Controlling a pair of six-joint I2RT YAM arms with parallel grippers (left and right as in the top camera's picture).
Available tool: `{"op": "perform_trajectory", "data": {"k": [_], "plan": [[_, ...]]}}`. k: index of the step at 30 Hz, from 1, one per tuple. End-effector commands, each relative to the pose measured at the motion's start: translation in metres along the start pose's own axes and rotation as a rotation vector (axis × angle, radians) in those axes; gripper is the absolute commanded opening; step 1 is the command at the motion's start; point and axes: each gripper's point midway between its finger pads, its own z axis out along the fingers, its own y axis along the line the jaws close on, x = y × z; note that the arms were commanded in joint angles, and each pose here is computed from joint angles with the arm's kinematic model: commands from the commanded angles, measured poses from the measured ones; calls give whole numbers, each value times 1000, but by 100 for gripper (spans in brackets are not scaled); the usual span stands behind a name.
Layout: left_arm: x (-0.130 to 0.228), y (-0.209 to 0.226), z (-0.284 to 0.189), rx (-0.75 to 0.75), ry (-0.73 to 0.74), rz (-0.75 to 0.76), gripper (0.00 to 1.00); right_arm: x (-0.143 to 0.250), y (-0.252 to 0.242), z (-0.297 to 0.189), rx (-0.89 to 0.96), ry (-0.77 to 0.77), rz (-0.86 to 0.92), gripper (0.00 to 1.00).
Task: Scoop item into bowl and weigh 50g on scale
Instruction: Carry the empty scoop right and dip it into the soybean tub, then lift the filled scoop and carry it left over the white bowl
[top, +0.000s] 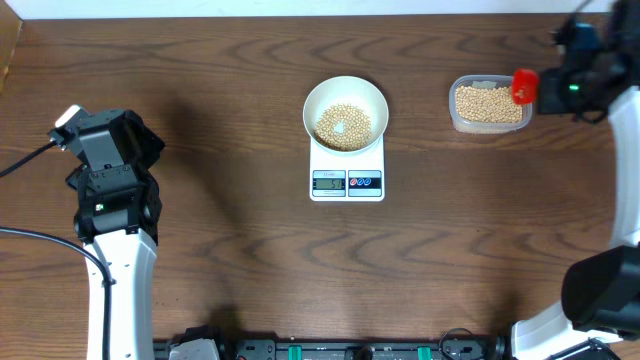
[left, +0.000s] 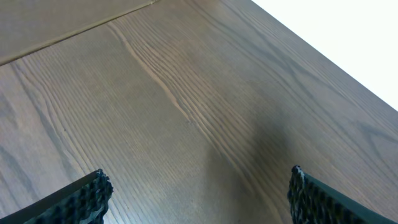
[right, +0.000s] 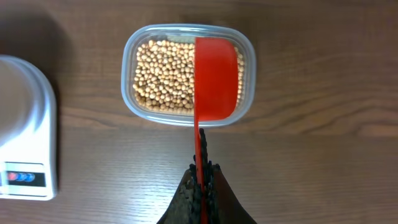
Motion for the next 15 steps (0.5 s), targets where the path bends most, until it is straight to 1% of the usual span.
{"op": "perform_trajectory", "data": {"k": [1,4,9,15], "plan": [[0,4,2,-19,-1,0,93,-6,4,-5,189,6,-83,1],[0,4,2,-19,-1,0,93,-9,14,-7,283,11,-147,1],[0,4,2,-19,-1,0,93,-12,23,-11,378,12,-209,1],[0,4,2,-19,-1,0,93,-12,27,-11,383,11,-220,1]]}}
